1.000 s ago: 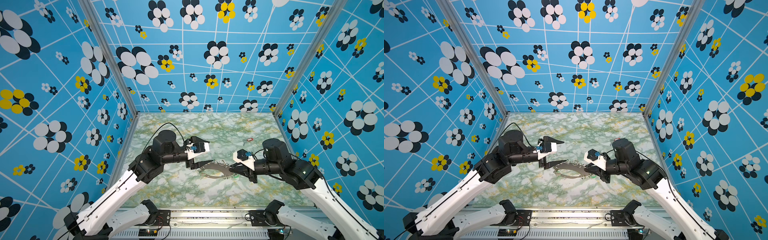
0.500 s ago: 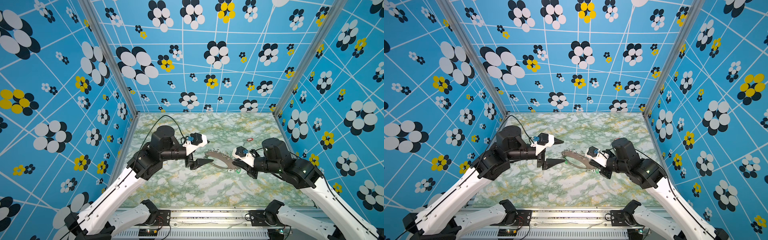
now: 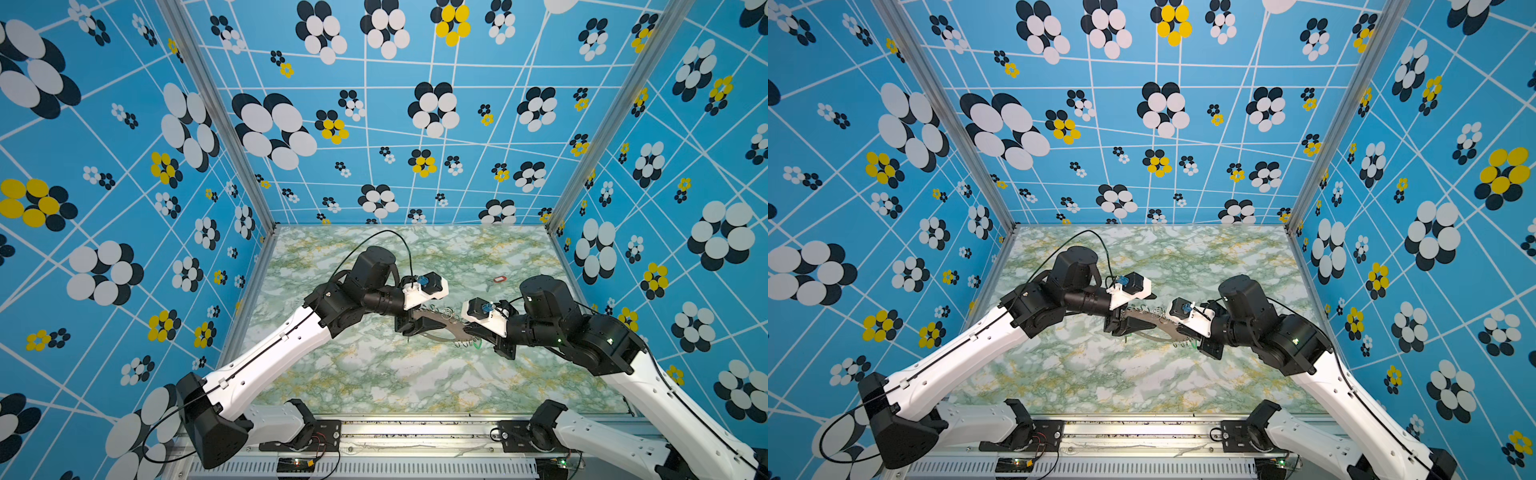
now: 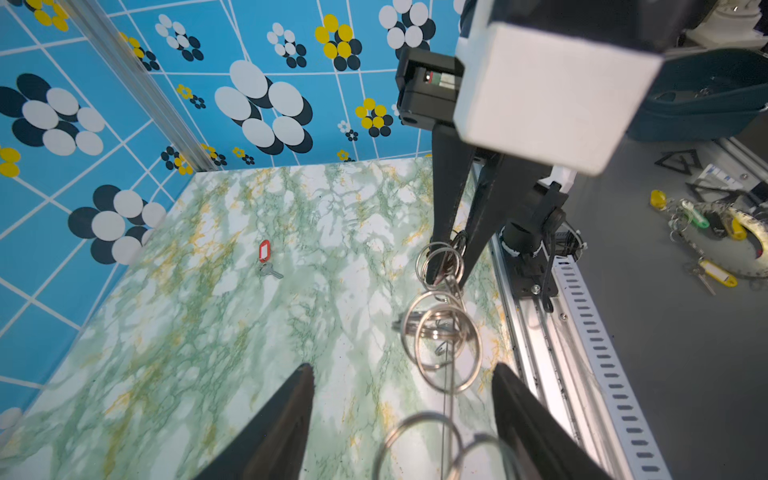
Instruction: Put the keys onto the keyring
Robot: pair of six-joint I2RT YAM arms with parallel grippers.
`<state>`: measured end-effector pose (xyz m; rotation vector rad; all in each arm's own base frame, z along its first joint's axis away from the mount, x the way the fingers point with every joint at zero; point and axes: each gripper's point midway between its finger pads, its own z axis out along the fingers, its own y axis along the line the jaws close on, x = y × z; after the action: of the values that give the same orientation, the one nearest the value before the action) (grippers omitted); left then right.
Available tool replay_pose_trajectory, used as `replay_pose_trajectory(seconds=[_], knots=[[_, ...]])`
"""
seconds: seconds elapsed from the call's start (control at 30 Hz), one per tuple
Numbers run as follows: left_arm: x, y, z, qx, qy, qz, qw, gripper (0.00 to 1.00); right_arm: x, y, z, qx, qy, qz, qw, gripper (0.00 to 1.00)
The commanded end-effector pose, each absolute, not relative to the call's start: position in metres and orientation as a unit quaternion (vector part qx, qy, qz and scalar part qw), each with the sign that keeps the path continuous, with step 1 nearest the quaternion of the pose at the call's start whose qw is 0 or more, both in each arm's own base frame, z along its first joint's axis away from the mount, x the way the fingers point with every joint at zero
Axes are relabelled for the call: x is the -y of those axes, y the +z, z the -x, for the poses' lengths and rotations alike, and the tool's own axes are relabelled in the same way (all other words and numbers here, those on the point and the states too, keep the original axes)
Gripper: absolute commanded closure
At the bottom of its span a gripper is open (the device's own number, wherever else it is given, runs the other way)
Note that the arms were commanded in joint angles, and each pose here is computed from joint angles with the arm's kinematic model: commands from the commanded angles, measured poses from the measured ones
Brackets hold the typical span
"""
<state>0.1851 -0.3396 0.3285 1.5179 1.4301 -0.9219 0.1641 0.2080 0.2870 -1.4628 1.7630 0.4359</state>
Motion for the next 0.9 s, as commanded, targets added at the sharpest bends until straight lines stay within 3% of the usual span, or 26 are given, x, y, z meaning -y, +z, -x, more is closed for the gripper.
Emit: replay_pose_trajectory(seconds=[0.0,0.1,0.37,0.5,0.57,0.63,0.73,0.87], knots=[[0.344,0.337,-0.184,-0.560,-0.366,-0.613,0.421,0.49,-0.212,0.305,-0.160,-0.675,0.183,0.583,0.413,1.00],[0.345,0.333,-0.183,-0.567,-0.369,-0.611,0.411,0.69,-0.213,0.308,-0.160,-0.673,0.182,0.583,0.417,1.00],[0.346,0.327,-0.179,-0.580,-0.390,-0.600,0.390,1.00,-0.213,0.316,-0.161,-0.669,0.183,0.577,0.432,1.00],[0.342,0.335,-0.191,-0.594,-0.407,-0.559,0.412,1.00,-0.208,0.318,-0.169,-0.681,0.168,0.554,0.447,1.00],[0.335,0.345,-0.202,-0.601,-0.423,-0.522,0.434,1.00,-0.200,0.316,-0.177,-0.696,0.146,0.534,0.458,0.70],[0.325,0.353,-0.211,-0.605,-0.440,-0.489,0.449,1.00,-0.194,0.317,-0.180,-0.705,0.136,0.516,0.467,0.51],[0.316,0.359,-0.217,-0.612,-0.448,-0.465,0.456,1.00,-0.191,0.320,-0.176,-0.711,0.150,0.494,0.477,0.43],[0.309,0.364,-0.219,-0.620,-0.456,-0.445,0.458,1.00,-0.193,0.324,-0.165,-0.707,0.197,0.467,0.493,0.41]])
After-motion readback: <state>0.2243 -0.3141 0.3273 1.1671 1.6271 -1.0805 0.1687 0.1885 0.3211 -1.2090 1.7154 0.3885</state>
